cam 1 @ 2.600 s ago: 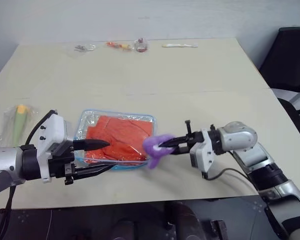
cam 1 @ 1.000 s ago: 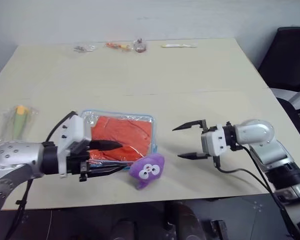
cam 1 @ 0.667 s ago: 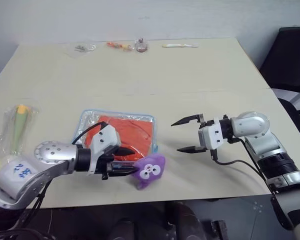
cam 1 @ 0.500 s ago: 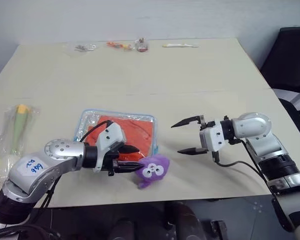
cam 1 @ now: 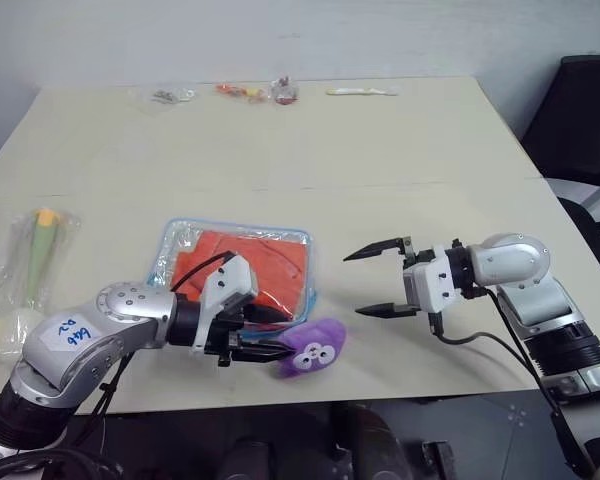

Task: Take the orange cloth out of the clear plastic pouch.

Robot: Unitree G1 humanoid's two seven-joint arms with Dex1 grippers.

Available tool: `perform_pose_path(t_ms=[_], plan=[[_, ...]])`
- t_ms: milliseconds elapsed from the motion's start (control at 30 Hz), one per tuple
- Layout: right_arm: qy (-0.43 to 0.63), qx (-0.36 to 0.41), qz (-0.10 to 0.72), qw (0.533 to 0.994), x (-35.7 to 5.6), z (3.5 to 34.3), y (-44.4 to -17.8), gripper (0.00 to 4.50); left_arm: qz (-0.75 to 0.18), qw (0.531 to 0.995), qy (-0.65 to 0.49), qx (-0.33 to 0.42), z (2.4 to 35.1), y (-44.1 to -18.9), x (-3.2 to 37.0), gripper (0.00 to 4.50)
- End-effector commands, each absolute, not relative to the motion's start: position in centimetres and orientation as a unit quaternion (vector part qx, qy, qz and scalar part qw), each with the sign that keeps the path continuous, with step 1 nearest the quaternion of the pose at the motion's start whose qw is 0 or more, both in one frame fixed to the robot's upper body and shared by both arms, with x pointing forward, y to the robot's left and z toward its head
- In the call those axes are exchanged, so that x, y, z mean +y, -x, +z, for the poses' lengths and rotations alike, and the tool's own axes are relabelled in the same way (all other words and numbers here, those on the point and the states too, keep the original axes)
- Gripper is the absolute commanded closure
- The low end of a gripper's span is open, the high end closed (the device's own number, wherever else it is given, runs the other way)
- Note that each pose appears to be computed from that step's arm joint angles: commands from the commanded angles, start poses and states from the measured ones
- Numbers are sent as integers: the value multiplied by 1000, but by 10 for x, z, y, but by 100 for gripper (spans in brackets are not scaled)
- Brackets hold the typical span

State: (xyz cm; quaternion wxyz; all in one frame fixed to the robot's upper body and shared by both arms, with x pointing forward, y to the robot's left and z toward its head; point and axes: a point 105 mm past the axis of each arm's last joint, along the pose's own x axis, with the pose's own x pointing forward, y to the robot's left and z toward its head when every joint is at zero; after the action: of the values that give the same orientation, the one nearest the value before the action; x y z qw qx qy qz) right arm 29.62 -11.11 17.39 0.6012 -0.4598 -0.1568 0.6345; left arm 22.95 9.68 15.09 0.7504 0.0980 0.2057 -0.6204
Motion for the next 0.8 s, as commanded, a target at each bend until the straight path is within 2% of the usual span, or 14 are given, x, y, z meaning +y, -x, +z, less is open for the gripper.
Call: perform_pose_path(t_ms=[33, 100, 333, 600, 800], plan=[[464, -184, 620, 605, -111, 189, -293, 7, -621, 752, -103, 196, 150, -231, 91, 178], [464, -184, 621, 605, -110, 189, -293, 6, -620, 753, -102, 193, 150, -231, 91, 218], [460, -186, 624, 604, -107, 191, -293, 6, -623, 752, -95, 191, 149, -224, 92, 448], [413, -172, 652, 612, -96, 192, -291, 6, -608, 762, -133, 180, 156, -205, 114, 449], [419, -171, 671, 588, -76, 175, -290, 6, -596, 765, -166, 180, 156, -183, 133, 449]])
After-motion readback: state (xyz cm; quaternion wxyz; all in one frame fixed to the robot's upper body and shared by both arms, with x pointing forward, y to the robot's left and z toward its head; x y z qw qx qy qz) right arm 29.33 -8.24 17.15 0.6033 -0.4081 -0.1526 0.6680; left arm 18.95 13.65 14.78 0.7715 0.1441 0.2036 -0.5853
